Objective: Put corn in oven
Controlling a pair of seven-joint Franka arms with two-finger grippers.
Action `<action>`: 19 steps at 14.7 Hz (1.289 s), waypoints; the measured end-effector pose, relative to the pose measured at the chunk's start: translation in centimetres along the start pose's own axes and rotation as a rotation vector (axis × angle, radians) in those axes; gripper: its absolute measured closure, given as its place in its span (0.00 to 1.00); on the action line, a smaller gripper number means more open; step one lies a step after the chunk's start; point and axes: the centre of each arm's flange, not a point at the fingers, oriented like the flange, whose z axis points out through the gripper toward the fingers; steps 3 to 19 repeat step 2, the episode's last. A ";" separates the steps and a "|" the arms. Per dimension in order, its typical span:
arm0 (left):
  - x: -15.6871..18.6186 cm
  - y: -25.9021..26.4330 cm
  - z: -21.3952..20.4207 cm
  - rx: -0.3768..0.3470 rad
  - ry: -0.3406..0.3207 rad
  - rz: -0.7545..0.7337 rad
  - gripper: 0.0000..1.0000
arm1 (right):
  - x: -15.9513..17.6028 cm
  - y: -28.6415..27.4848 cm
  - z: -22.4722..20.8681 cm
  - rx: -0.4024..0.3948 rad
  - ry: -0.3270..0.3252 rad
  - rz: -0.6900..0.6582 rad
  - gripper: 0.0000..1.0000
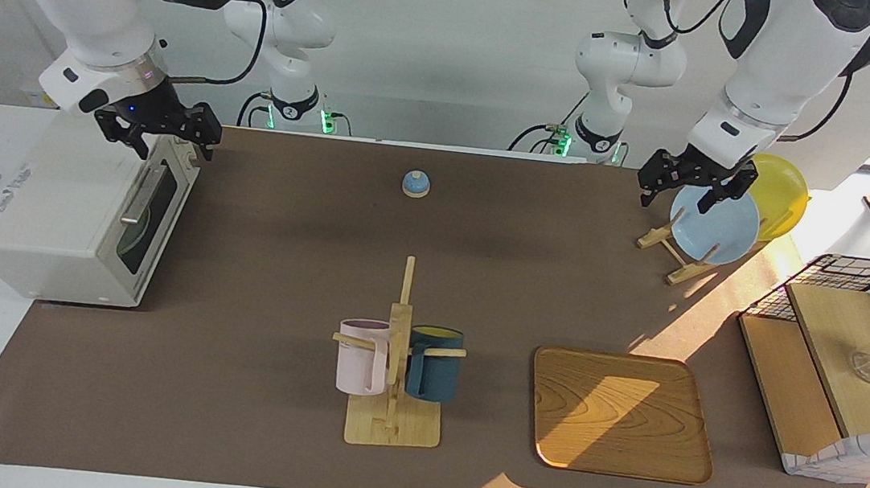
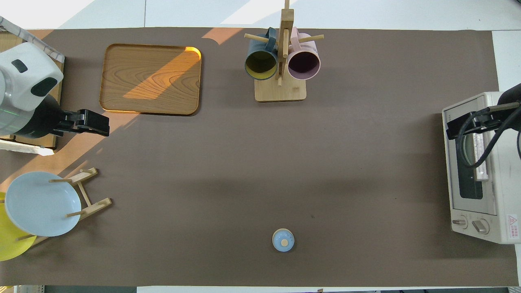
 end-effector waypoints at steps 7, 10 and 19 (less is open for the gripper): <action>0.0 0.0 0.0 0.000 0.000 0.000 0.00 | 0.0 -0.2 0.0 0.000 0.001 -0.003 0.00; 0.0 0.0 0.0 0.000 0.000 0.000 0.00 | 0.0 -0.2 0.0 0.000 0.001 -0.003 0.00; 0.0 0.0 0.0 0.000 0.000 0.000 0.00 | 0.0 -0.2 0.0 0.000 0.001 -0.003 0.00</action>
